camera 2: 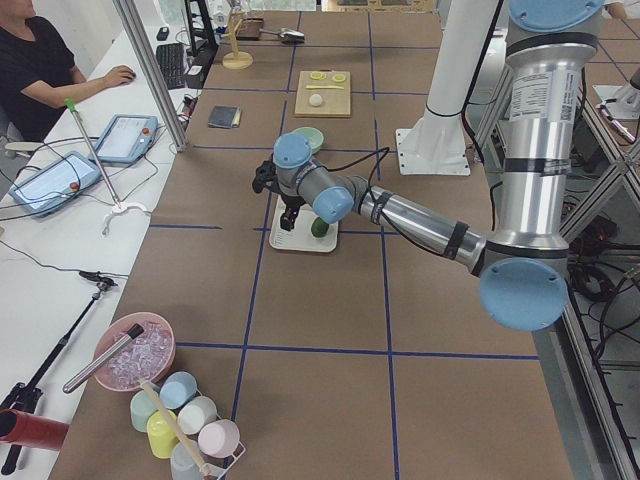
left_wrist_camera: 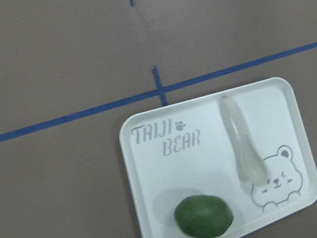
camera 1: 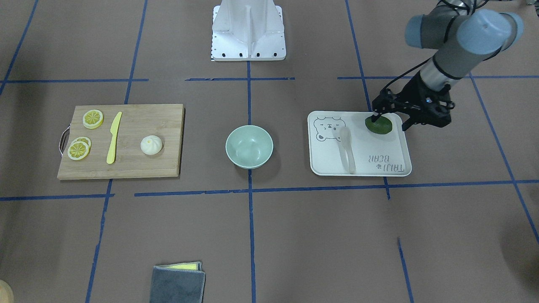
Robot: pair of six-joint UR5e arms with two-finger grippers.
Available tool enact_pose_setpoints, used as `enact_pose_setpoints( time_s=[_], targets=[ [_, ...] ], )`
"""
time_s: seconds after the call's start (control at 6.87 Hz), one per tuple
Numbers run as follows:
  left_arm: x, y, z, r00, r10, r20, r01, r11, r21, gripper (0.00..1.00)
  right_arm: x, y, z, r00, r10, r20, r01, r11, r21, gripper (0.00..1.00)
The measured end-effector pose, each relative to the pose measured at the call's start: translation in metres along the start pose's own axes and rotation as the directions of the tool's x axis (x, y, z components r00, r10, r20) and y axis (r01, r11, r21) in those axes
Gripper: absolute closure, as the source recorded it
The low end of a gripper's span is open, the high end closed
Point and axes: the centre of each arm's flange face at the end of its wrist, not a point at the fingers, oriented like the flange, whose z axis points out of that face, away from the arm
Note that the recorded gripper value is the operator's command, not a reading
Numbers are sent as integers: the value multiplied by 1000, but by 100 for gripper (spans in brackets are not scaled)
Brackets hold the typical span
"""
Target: Put spoon and bun in bowl
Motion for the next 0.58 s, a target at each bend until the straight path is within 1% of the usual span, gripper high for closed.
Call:
enact_pose_setpoints(
  time_s=[0.15,0.29,0.58],
  targets=[
    [15,-7,25,1000,-20,20,20,1000,-2,5,1,1,1,1000,2,1,-2,1000,-2,0],
    [22,-16,44,999,-32,35,33,999,-11,11,3,1,2,1000,6,1,-6,1000,-5,0],
    [27,-30,69,997,-46,58,48,998,-28,11,5,2,5,1000,16,17,-16,1000,-13,0]
  ],
)
